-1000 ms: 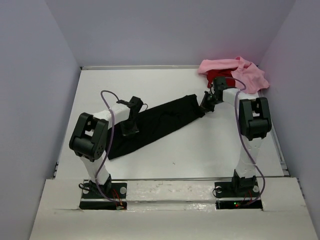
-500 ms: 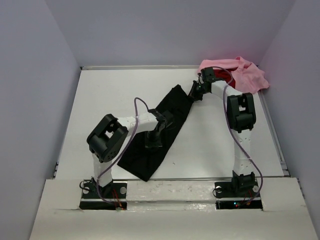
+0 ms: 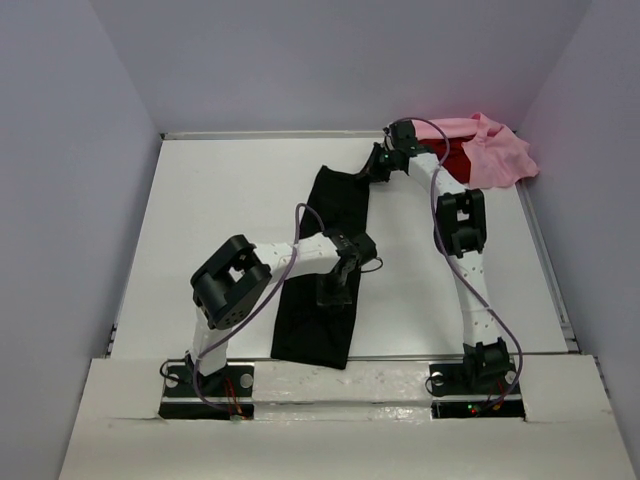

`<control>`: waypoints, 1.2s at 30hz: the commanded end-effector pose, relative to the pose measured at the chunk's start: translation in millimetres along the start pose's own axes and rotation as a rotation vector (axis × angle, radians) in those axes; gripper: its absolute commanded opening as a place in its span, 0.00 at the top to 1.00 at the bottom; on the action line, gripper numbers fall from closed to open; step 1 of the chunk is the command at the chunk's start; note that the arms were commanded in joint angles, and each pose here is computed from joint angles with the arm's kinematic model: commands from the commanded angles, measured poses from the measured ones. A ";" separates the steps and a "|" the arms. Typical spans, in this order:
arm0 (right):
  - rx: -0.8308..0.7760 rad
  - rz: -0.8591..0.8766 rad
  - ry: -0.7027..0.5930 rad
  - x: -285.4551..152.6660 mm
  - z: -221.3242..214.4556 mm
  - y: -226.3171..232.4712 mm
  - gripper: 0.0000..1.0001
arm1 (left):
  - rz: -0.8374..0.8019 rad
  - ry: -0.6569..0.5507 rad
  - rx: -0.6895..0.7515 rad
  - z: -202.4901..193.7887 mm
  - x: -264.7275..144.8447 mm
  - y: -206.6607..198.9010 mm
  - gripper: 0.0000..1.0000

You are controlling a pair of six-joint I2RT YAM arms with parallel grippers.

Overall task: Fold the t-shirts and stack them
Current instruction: Fold the tshirt

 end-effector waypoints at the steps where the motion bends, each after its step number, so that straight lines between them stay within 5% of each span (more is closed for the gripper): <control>1: -0.031 0.047 -0.027 0.2 12.0 11.9 1.00 | -0.004 0.021 0.000 -8.8 -9.7 -10.1 1.00; 17: -0.171 0.303 -0.097 -12.0 32.4 54.2 1.00 | -0.046 0.024 0.107 -13.9 -8.3 -47.3 1.00; 23: -0.333 0.365 -0.214 -56.6 38.3 87.6 0.74 | 0.028 -0.213 0.053 9.1 -69.8 -44.7 1.00; 27: -0.496 0.407 -0.323 -124.1 39.8 133.0 0.57 | 0.074 -0.584 -0.056 22.6 -147.4 -23.6 1.00; 31: -0.518 0.432 -0.357 -190.0 33.8 146.5 0.45 | -0.016 -0.823 -0.167 16.5 -218.1 22.5 0.92; 36: -0.360 0.379 -0.218 -231.8 -24.6 131.0 0.39 | -0.045 -0.785 -0.155 18.6 -200.4 72.0 0.34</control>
Point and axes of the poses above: each gripper's point midway between its finger pads, its own x axis out along the fingers, its own y axis along the line the jaws close on, z = x × y, the point moved 9 cm from there along -x, back along the fingers, and after that the axes turned 10 degrees about x, right-handed, at the moved point
